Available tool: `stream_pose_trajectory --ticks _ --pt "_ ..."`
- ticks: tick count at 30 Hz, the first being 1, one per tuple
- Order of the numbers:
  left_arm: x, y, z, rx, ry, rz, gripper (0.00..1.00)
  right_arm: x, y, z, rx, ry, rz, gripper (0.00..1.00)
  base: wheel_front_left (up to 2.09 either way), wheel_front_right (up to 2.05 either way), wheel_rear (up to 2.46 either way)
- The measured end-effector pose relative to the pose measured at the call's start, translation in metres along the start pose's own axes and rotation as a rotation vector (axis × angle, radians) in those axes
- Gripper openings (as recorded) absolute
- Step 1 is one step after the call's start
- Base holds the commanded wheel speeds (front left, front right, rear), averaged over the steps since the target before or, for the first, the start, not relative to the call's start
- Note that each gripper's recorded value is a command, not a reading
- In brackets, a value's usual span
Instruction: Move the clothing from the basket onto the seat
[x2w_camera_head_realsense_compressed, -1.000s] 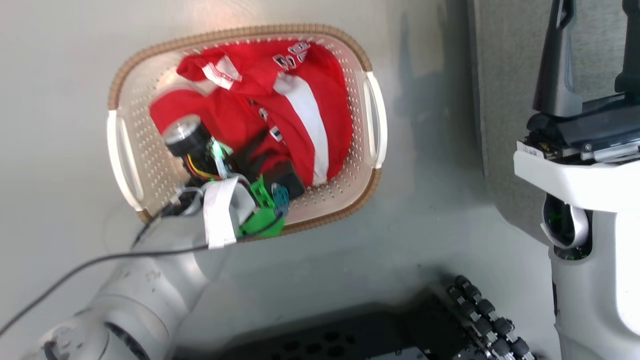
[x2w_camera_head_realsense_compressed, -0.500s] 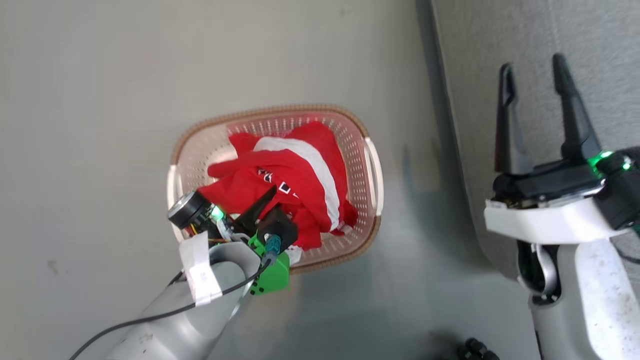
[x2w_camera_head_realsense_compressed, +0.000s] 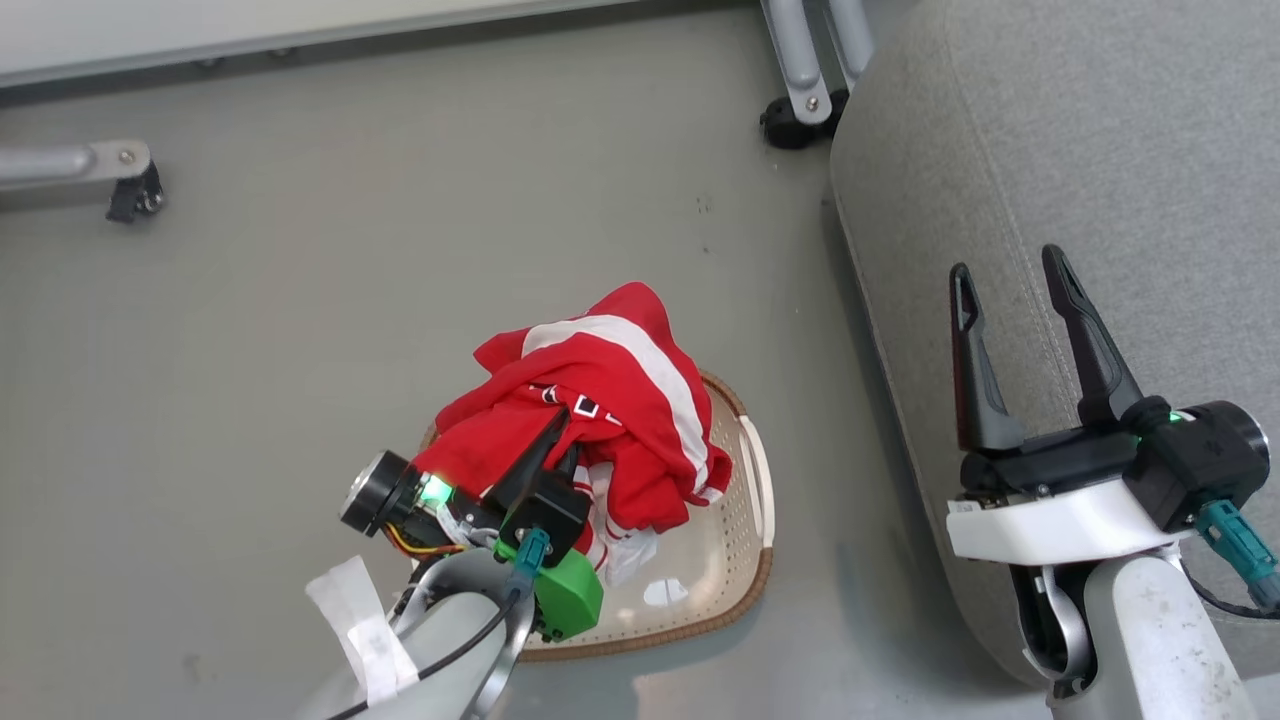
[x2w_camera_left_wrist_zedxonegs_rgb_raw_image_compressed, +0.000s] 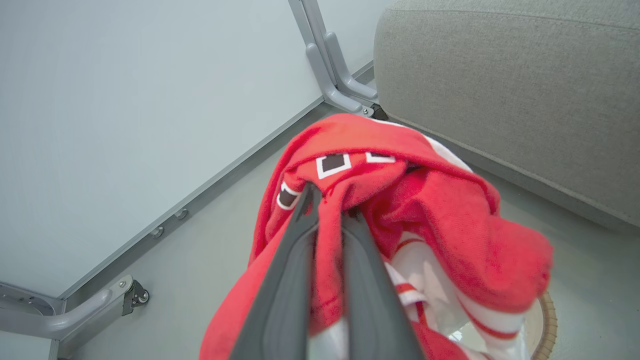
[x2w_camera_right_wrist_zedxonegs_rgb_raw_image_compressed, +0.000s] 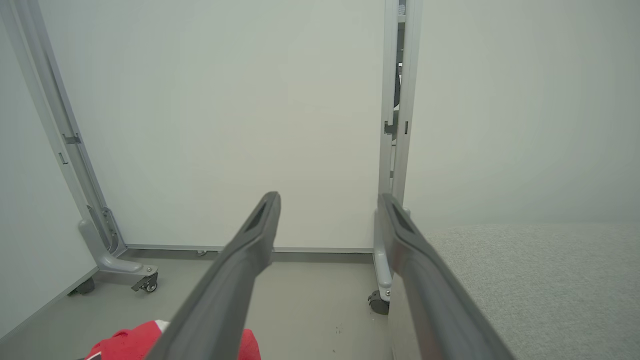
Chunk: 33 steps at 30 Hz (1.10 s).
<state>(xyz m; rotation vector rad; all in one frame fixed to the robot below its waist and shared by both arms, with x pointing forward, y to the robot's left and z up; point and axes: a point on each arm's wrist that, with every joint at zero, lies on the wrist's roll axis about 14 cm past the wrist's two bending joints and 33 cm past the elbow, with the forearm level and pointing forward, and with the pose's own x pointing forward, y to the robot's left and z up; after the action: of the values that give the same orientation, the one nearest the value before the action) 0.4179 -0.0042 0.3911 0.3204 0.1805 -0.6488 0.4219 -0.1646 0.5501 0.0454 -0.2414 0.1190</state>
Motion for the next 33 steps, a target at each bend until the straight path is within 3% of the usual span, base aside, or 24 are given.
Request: stream_pose_trajectory --ticks 7,15,23,33 --pt "-0.027 0.008 0.066 -0.005 -0.183 0.073 0.00 -0.022 0.011 0.023 -0.012 -0.035 0.021 1.00 0.00 0.00 0.00" --pt "-0.058 0.018 0.111 0.019 -0.319 0.144 0.00 -0.046 0.029 0.035 0.000 -0.047 0.061 1.00 0.00 0.00 0.00" --pt "-0.073 0.015 0.143 0.064 -0.411 0.146 0.00 -0.059 0.070 0.042 0.003 -0.057 0.225 1.00 0.00 0.00 0.00" --pt "-0.074 -0.004 0.157 0.068 -0.453 0.086 0.00 -0.056 0.118 0.029 0.109 -0.008 0.380 1.00 0.00 0.00 0.00"
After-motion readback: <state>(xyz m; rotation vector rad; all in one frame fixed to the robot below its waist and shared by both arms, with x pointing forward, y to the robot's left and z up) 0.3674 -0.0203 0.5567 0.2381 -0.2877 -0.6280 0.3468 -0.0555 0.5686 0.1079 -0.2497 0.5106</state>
